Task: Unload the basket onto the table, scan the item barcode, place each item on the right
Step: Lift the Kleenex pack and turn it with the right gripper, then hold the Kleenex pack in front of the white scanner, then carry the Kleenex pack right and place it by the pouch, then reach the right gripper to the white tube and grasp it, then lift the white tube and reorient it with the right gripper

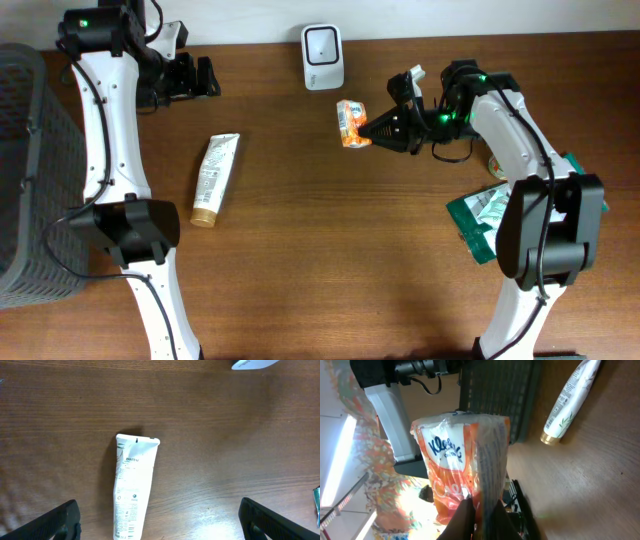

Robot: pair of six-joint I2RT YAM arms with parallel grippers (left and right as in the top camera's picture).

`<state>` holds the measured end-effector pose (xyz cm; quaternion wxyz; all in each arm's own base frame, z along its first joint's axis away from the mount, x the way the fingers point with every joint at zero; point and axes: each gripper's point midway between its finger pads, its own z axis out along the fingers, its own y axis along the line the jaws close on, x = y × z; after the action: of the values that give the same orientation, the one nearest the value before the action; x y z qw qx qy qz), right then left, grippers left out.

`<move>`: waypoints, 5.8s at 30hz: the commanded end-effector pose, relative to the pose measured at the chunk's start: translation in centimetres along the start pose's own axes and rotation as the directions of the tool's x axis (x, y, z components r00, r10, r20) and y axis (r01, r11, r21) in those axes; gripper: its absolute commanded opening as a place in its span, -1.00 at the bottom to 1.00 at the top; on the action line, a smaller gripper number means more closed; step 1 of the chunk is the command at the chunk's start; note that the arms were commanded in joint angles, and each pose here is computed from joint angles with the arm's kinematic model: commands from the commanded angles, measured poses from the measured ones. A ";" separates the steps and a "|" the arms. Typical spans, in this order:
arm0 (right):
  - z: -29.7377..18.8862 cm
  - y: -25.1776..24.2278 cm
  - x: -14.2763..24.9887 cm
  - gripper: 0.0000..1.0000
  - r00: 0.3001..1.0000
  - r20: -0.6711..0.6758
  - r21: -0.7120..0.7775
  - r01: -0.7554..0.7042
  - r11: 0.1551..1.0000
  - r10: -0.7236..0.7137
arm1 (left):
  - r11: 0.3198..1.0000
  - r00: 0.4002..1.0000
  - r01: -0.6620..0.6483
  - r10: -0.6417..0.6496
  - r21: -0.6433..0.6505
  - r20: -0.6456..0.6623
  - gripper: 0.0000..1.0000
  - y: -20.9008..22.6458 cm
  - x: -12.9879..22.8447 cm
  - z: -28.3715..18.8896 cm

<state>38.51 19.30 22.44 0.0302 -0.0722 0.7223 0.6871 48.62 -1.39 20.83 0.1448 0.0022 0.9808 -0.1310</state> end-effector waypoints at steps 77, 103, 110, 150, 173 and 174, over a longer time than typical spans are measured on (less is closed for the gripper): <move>1.4 5.8 -17.3 -0.92 0.537 -0.362 0.923 0.322 -0.211 -0.762 | 1.000 0.999 -0.018 0.017 0.011 0.033 0.98 -0.7 -0.3 -1.3; -23.0 -13.7 9.6 -0.60 0.913 0.347 0.937 -0.326 -0.127 0.215 | 1.000 0.999 -0.018 0.017 0.011 0.033 0.98 -0.7 -0.3 -1.3; -22.9 -14.7 10.5 -0.02 0.918 0.308 0.951 -0.304 -0.054 0.251 | 1.000 0.999 -0.018 0.017 0.011 0.033 0.98 -0.7 -0.3 -1.3; 27.5 -17.6 0.1 0.51 0.986 0.167 0.623 -0.129 0.772 0.030 | 0.946 0.995 0.073 -0.048 -0.315 0.086 0.77 8.5 -0.9 -3.3; 21.9 -21.4 0.5 -0.92 0.999 -0.036 0.679 0.016 0.734 0.012 | 0.964 0.993 0.096 -0.108 -0.248 -0.037 0.67 8.5 1.1 2.1; 20.8 -20.9 0.4 -0.92 0.998 -0.060 0.687 0.042 0.726 0.000 | 0.964 0.994 0.092 -0.105 -0.247 -0.040 0.67 8.3 1.1 2.3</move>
<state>38.98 43.30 1.88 0.0254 -0.0485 0.9090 0.4133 48.63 6.86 15.68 0.1052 -0.0634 0.9924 -0.0033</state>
